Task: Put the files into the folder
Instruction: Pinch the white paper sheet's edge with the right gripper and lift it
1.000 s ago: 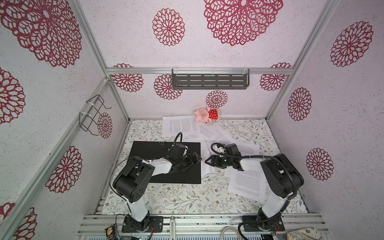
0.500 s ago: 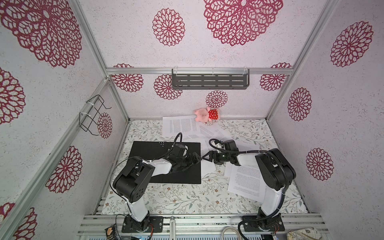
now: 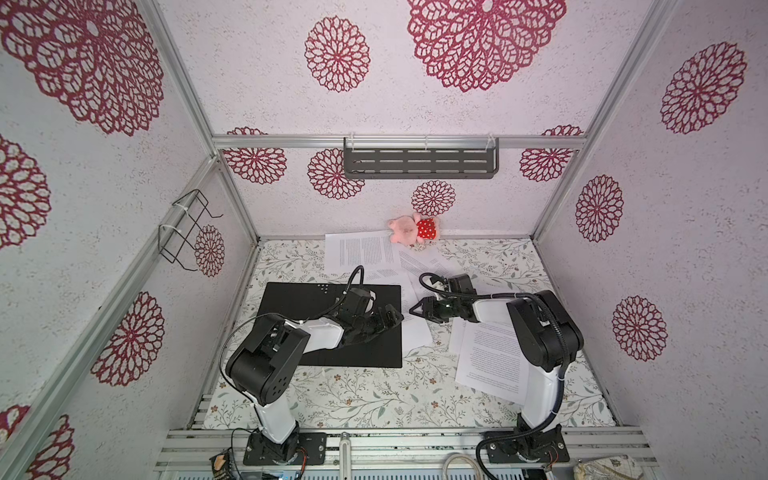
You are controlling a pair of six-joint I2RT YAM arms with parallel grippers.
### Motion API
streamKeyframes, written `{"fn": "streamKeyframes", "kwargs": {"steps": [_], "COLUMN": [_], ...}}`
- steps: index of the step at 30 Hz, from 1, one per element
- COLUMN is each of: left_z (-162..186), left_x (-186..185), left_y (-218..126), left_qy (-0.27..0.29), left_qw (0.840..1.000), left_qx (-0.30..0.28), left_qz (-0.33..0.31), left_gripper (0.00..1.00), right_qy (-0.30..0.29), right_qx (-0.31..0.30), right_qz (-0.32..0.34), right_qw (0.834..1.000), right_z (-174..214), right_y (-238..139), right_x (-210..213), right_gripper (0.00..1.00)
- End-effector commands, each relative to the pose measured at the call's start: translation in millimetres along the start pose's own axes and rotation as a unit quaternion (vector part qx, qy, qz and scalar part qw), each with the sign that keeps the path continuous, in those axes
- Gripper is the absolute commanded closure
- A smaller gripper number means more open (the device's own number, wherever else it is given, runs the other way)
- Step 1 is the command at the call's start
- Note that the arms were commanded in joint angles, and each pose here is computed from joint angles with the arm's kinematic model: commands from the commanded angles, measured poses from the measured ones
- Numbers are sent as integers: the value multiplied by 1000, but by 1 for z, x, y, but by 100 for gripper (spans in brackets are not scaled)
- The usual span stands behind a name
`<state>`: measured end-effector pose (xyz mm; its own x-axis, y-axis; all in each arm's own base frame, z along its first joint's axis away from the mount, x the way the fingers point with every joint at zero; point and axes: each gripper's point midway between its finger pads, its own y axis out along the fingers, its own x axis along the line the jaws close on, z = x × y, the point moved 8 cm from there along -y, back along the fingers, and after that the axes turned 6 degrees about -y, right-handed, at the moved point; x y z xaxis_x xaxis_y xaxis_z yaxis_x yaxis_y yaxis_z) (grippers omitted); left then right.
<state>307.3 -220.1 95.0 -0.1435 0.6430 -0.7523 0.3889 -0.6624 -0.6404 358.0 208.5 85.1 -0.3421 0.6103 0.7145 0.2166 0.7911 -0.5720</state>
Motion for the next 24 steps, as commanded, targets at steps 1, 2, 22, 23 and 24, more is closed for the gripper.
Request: {"fn": "streamKeyframes", "kwargs": {"steps": [1, 2, 22, 23, 24], "left_z": [21, 20, -19, -20, -22], "left_x": [41, 37, -76, -74, -72], "left_y": [4, 2, -115, -124, -134], "left_qy": [-45, -43, 110, 116, 122], "left_qw": [994, 995, 993, 992, 990], "left_qx": [39, 38, -45, -56, -66], "left_qz": [-90, -84, 4, -5, -16], "left_gripper": [1, 1, 1, 1, 1], "right_qy": [4, 6, -3, -2, -4], "right_qx": [4, 3, -96, -96, -99], "right_qz": [14, 19, 105, 116, 125], "right_qw": [1000, 1000, 990, 989, 987], "right_z": [2, 2, 12, 13, 13], "right_y": [1, 0, -78, -83, -89], "right_x": [-6, -8, 27, 30, 33], "right_gripper": [64, 70, 100, 100, 100]}}
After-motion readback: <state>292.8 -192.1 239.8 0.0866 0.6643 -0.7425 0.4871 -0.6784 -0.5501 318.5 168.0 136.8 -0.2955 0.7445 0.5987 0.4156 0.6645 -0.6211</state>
